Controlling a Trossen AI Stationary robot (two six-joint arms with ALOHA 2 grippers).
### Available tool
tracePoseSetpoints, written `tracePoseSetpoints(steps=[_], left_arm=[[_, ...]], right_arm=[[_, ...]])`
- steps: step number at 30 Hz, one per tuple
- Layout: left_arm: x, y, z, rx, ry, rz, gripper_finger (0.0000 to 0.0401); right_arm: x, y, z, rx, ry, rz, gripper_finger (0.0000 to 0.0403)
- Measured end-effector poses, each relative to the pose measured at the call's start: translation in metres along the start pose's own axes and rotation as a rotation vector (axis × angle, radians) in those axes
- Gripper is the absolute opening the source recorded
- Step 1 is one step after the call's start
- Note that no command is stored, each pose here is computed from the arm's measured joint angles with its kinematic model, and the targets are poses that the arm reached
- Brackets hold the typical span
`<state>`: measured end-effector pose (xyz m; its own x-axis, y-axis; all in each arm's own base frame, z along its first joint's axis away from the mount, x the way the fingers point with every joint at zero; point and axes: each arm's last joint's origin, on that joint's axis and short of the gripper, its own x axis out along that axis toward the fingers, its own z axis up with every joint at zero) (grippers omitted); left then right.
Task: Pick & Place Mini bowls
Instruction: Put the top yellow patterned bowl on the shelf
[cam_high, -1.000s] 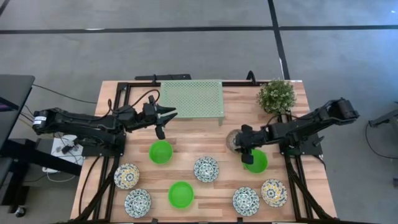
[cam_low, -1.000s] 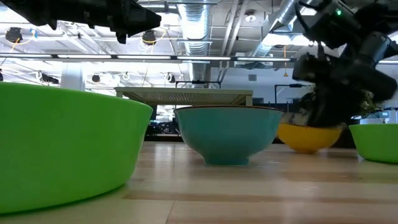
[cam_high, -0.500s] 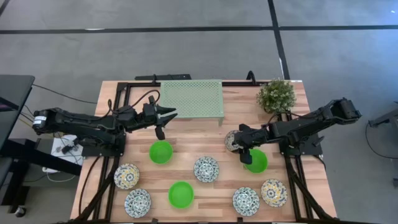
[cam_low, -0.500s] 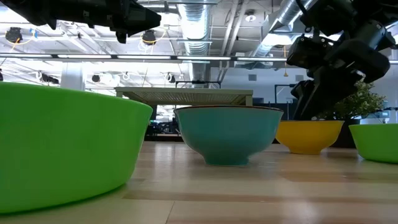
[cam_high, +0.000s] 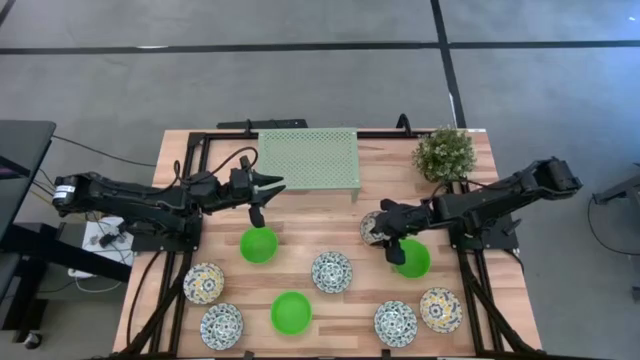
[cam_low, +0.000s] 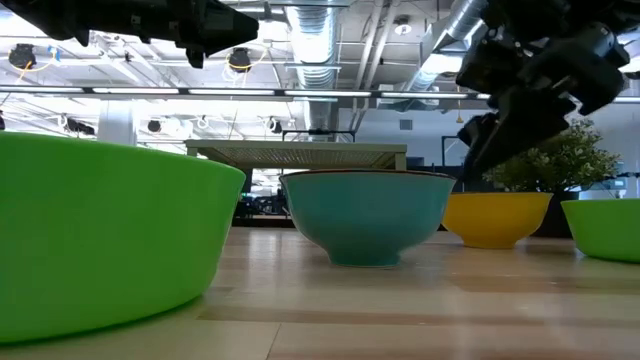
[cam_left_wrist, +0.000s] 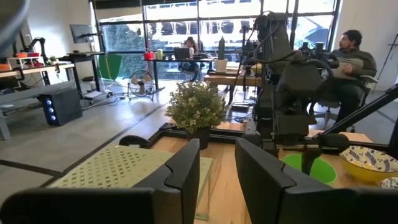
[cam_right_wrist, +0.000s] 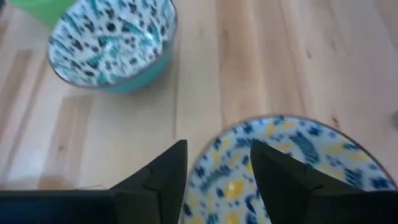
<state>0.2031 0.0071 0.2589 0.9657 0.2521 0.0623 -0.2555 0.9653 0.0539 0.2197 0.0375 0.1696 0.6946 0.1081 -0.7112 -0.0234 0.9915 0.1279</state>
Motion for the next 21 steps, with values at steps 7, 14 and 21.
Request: tracePoseSetpoints(steps=[7,14,21], left_arm=[[0.000,0.000,0.000,0.000,0.000,0.000,0.0104],[0.000,0.000,0.000,0.000,0.001,0.000,0.0104],[0.000,0.000,0.000,0.000,0.001,0.000,0.0104]], right_arm=[[0.022,0.005,-0.015,0.001,0.121,-0.041,0.0166],[0.028,0.002,-0.016,-0.050,0.133,-0.075,0.0113],[0.014,0.010,0.004,-0.106,0.094,-0.036,0.0020]])
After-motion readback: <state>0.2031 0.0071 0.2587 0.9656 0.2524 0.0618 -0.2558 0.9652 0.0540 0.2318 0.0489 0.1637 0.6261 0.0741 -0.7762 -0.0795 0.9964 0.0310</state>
